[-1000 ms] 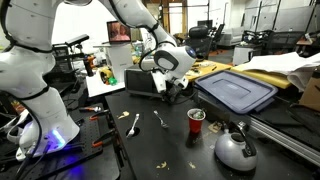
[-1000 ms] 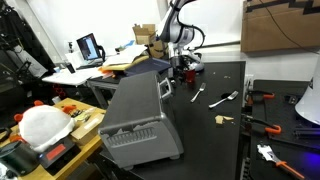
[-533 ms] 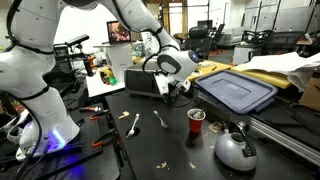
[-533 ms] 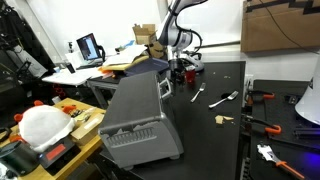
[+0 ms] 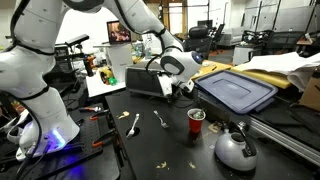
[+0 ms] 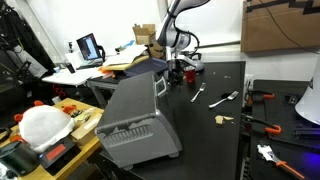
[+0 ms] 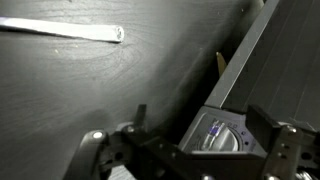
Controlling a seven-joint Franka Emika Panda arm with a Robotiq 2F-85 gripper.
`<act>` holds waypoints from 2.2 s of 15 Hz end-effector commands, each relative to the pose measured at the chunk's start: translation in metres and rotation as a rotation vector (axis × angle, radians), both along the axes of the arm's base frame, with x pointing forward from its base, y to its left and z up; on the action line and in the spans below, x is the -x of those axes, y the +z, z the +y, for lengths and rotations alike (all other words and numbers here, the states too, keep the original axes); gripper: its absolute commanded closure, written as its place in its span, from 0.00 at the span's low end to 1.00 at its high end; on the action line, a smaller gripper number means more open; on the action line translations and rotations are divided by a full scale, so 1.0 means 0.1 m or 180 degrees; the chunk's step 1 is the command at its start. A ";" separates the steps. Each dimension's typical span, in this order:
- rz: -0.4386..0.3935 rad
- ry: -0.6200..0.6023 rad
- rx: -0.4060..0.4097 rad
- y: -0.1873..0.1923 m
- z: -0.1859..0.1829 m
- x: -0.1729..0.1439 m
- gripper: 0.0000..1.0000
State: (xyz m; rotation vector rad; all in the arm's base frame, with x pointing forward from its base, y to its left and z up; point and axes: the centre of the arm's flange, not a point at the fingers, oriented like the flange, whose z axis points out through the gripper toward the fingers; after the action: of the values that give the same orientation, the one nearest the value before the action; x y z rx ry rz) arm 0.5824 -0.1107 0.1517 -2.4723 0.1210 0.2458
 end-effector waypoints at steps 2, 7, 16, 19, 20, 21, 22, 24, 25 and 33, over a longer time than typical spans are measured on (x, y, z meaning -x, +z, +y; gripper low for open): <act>-0.0013 -0.0071 0.0025 0.00 -0.06 -0.12 0.00; -0.0050 0.0011 0.0099 0.02 -0.08 -0.09 0.00; -0.0129 0.0168 0.0339 0.10 -0.10 -0.12 0.00; -0.0181 0.0257 0.0398 0.14 -0.11 -0.13 0.00; -0.0211 0.0309 0.0419 0.17 -0.11 -0.13 0.00; -0.0249 0.0359 0.0421 0.21 -0.12 -0.12 0.00; -0.0285 0.0410 0.0440 0.26 -0.12 -0.12 0.00; -0.0362 0.0535 0.0495 0.38 -0.15 -0.11 0.00; -0.0409 0.0568 0.0538 0.48 -0.19 -0.11 0.00; -0.0803 0.0803 0.0579 1.11 -0.20 -0.20 0.00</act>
State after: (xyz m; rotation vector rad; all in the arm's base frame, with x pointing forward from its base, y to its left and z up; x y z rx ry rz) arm 0.6100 -0.1410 0.2448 -2.6832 -0.2068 0.0398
